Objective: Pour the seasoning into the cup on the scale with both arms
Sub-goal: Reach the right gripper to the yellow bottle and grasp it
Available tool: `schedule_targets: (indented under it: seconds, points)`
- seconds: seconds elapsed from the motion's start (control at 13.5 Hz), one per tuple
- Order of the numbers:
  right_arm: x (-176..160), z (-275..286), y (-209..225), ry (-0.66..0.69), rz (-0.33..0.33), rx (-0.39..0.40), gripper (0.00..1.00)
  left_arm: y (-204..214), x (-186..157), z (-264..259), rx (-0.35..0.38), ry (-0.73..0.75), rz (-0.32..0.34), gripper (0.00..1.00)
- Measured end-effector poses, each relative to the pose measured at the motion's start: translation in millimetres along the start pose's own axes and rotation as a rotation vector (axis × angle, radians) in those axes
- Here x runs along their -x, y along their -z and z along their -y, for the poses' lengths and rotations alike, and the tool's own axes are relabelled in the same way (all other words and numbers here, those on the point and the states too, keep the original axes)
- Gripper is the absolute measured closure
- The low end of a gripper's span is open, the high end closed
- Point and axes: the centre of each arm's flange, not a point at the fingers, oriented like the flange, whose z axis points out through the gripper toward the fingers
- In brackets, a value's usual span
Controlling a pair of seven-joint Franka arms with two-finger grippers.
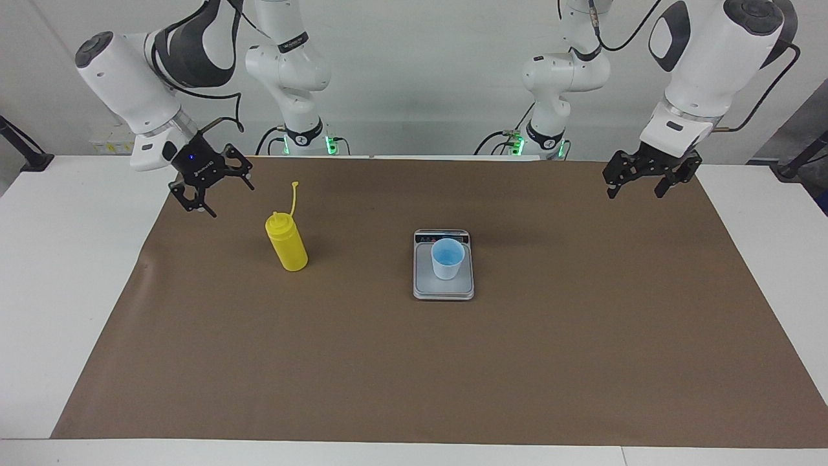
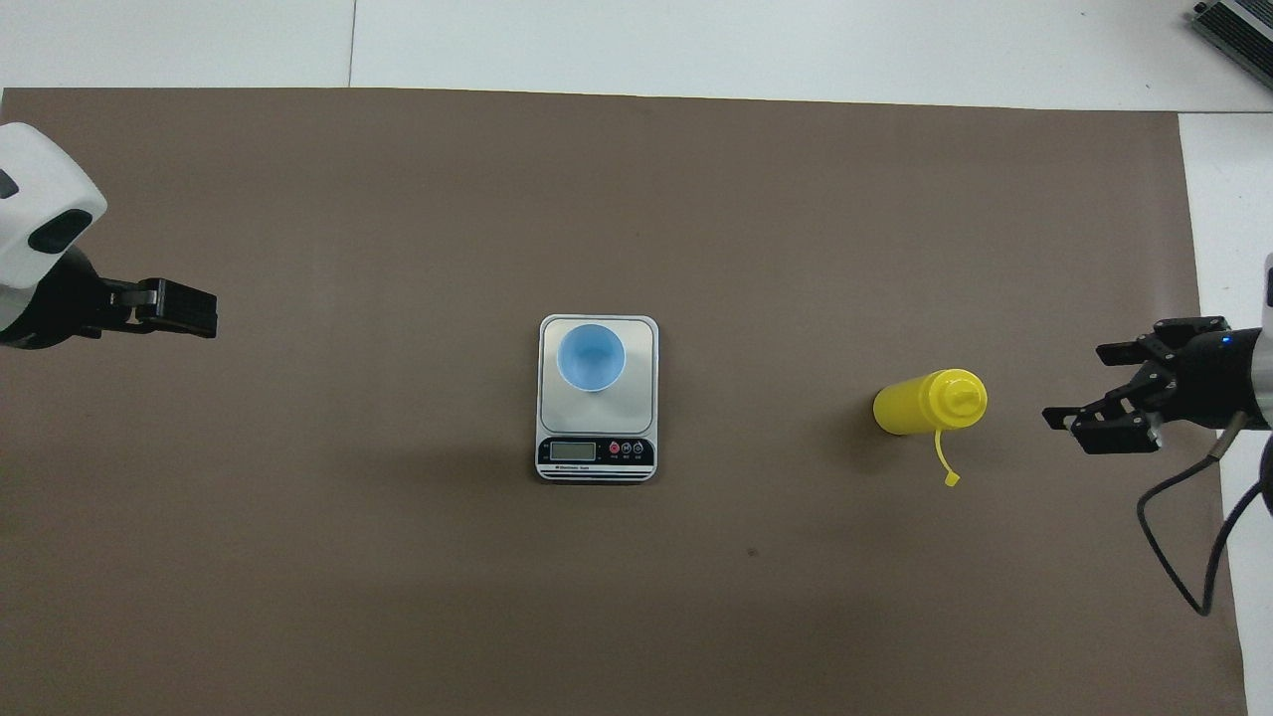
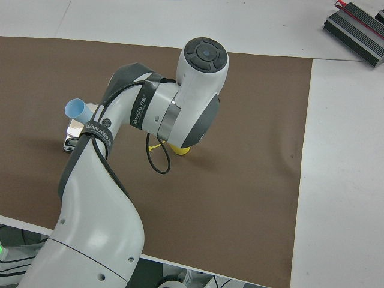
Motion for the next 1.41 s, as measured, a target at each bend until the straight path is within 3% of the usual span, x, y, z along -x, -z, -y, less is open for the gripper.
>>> schedule_targets:
  seconds: [0.44,0.67,0.89,1.18,1.41]
  points:
    - [38,-29,-58,0.106,-0.162,-0.151,0.00,19,1,13,0.030,0.017,0.000,0.00]
    - [59,-39,-83,0.147,-0.190,-0.193,0.00,25,4,20,0.026,-0.007,0.015,0.00]
    - [69,-45,-106,0.188,-0.269,-0.231,0.00,24,4,26,0.026,-0.015,0.017,0.00]
    - [78,-52,-136,0.228,-0.373,-0.214,0.00,24,4,21,0.026,-0.024,0.019,0.00]
    - [77,-53,-154,0.256,-0.413,-0.201,0.00,23,4,21,0.026,-0.025,0.020,0.00]
